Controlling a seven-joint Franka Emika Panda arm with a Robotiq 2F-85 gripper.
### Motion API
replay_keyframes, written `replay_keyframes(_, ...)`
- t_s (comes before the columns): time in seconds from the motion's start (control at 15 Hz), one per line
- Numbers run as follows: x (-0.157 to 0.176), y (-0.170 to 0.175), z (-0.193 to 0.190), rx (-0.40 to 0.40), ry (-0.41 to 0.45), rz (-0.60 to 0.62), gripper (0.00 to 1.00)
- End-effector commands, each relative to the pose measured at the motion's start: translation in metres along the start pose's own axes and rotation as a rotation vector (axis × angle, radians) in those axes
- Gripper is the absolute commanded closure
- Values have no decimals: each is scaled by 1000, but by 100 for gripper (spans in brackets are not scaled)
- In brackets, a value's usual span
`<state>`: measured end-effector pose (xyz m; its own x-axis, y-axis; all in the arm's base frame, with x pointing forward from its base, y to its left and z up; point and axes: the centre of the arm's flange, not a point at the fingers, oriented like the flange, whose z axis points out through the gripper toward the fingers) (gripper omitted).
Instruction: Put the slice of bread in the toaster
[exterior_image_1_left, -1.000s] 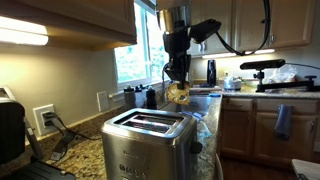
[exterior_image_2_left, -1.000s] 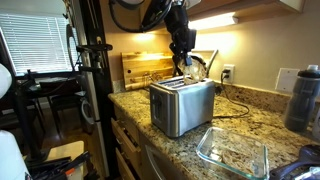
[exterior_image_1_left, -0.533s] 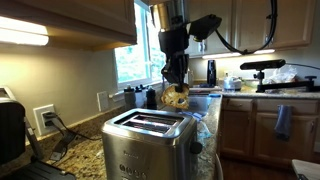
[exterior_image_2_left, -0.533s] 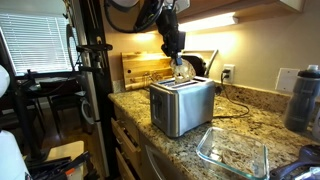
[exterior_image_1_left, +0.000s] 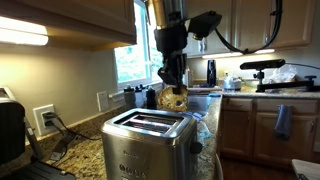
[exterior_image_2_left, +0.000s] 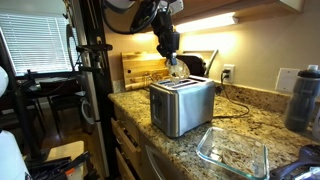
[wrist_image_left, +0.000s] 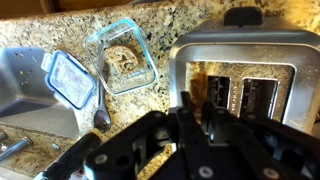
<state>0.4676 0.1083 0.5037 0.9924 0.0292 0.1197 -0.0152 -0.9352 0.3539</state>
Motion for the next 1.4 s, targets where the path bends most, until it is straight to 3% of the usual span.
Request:
replay_keyframes(0.0,-16,0,-10,8,-10,15,93)
replay_keyframes(1.33,5,-5,1,37,-19,-2,93)
